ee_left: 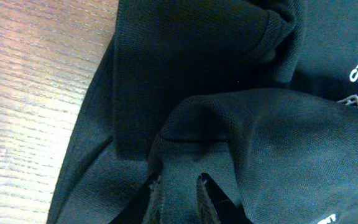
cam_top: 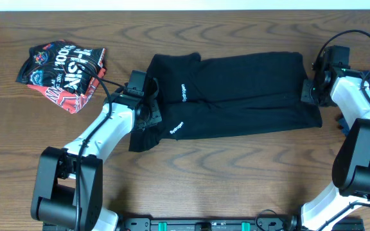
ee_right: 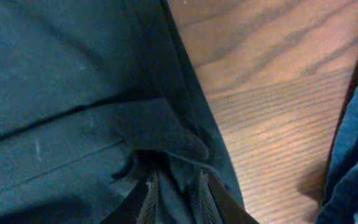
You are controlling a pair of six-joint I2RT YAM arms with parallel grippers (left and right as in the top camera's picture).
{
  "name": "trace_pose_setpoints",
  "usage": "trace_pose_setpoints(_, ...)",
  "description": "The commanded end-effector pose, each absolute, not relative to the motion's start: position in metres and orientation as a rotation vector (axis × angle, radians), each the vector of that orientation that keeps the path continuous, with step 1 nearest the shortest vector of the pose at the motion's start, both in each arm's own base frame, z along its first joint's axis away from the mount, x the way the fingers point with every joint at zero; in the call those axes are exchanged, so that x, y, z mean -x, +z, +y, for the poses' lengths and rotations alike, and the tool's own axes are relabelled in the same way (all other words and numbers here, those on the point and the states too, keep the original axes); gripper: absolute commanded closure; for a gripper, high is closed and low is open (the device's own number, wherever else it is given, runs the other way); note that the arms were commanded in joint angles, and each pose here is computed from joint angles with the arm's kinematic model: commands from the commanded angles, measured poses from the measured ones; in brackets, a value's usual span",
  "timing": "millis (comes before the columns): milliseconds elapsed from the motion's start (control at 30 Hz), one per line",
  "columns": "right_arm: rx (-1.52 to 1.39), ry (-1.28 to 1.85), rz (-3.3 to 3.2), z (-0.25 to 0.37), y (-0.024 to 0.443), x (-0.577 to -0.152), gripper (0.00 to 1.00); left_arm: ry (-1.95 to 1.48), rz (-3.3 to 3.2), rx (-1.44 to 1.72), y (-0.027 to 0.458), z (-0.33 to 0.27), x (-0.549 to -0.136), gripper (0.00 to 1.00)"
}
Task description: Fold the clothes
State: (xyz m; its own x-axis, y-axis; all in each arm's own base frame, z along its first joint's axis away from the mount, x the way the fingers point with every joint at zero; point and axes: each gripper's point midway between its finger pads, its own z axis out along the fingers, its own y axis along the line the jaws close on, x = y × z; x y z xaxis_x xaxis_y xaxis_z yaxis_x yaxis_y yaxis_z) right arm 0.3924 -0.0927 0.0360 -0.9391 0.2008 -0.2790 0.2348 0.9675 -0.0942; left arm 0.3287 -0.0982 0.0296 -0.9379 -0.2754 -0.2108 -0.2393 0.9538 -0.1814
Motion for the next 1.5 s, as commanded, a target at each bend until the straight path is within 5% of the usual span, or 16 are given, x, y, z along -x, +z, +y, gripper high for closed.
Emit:
trace_pose_setpoints(0,-0.320,-0.152,2.846,-0.086,0.044,-0.392,0.77,-0.211,2.884,0.370,0.027,-0.096,-0.323,0.79)
trace_pose_setpoints(400,-0.321,-0.138,2.972,-0.081,0.005,-0.366,0.80,-0.172,2.957,0.299,0.005,-0.093,-0.311,0.79)
trace_pose_setpoints(867,-0.555,-0.174,3.281,-0.086,0.006,-0.279,0.86,0.103,3.244,0.273,-0.003,-0.060,-0.237,0.79)
trace_pose_setpoints(1167,-0.410,0.163,3.092,-0.055,0.036,-0.337,0.84,0.100,3.235,0.249,-0.004,-0.061,-0.240,0.79)
trace_pose_setpoints(1467,-0.324,0.039,2.901,-0.077,0.048,-0.392,0.90,0.095,3.229,0.249,-0.004,-0.061,-0.242,0.79)
